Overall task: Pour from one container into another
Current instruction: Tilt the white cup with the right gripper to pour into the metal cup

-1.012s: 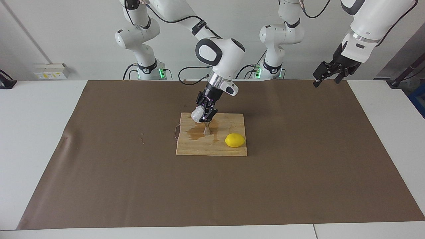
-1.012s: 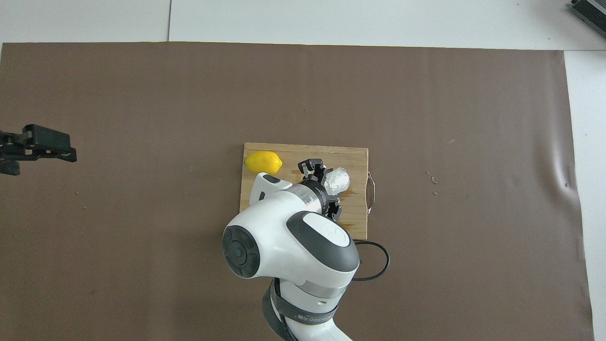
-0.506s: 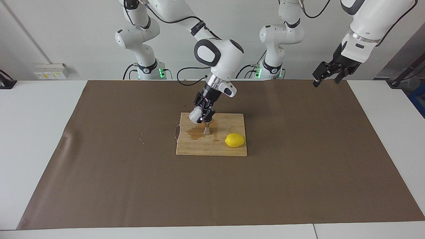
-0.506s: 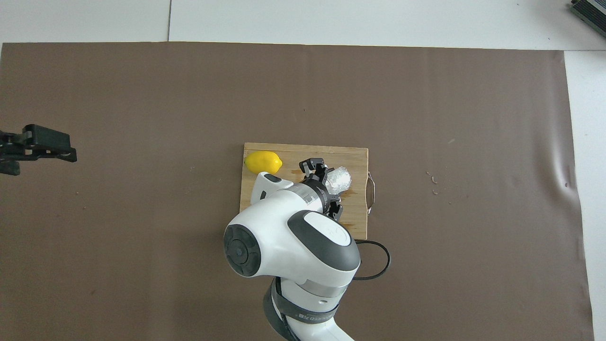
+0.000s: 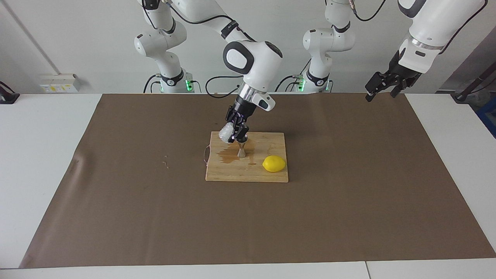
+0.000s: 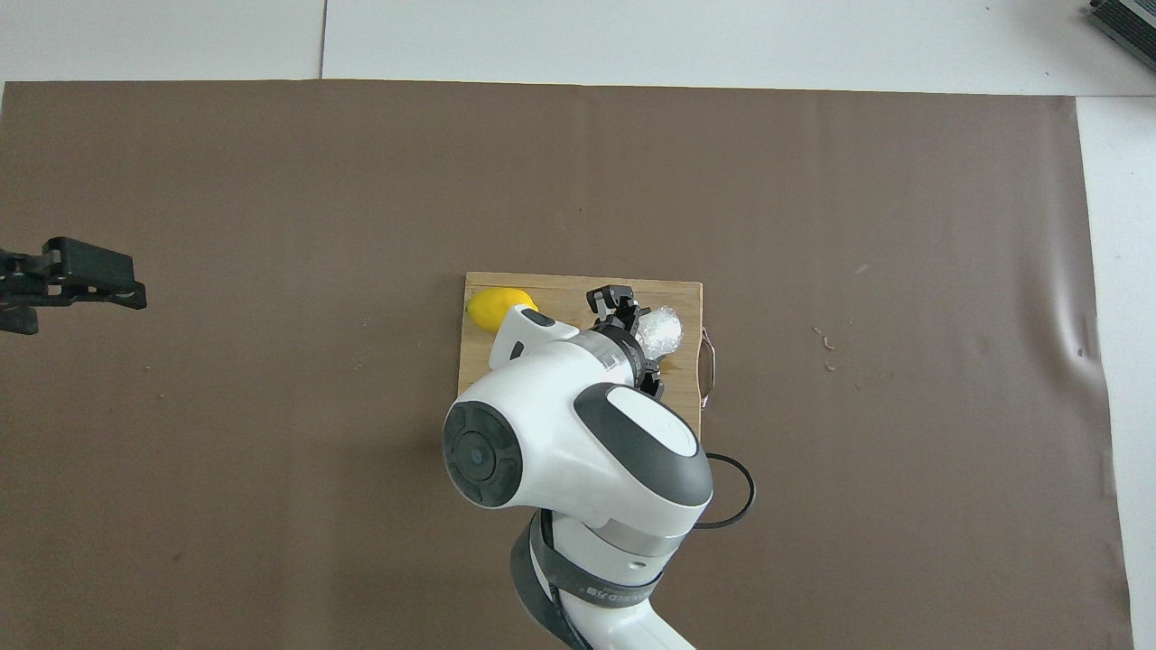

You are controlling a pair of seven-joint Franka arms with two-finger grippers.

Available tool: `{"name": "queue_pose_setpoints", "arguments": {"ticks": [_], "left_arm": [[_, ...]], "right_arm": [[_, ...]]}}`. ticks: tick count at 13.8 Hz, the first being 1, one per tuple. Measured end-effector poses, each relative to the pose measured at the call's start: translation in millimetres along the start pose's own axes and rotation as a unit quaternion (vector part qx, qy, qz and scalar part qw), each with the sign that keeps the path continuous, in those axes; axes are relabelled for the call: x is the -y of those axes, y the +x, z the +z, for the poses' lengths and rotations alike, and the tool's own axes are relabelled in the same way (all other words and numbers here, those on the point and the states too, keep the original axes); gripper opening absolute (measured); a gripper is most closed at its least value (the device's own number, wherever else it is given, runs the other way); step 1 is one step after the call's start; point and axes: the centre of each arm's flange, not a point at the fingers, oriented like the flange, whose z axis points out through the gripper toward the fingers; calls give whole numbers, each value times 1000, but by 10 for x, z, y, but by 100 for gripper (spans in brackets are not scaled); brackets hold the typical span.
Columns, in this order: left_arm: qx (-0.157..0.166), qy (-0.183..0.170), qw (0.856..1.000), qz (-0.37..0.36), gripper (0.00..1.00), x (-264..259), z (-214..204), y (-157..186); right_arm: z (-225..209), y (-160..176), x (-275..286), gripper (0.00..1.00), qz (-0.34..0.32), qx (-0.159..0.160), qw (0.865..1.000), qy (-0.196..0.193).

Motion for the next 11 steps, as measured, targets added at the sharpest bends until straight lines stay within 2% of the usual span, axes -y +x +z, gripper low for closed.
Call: {"name": "queue_pose_setpoints", "arguments": {"ticks": [5, 11], "left_arm": [[0, 0, 1000, 0, 100, 0, 0, 0], [0, 0, 1000, 0, 100, 1, 0, 0]], "right_arm": [[61, -227, -121, 51, 48, -43, 997, 38], [50, -286, -148, 51, 75, -81, 992, 66]]}}
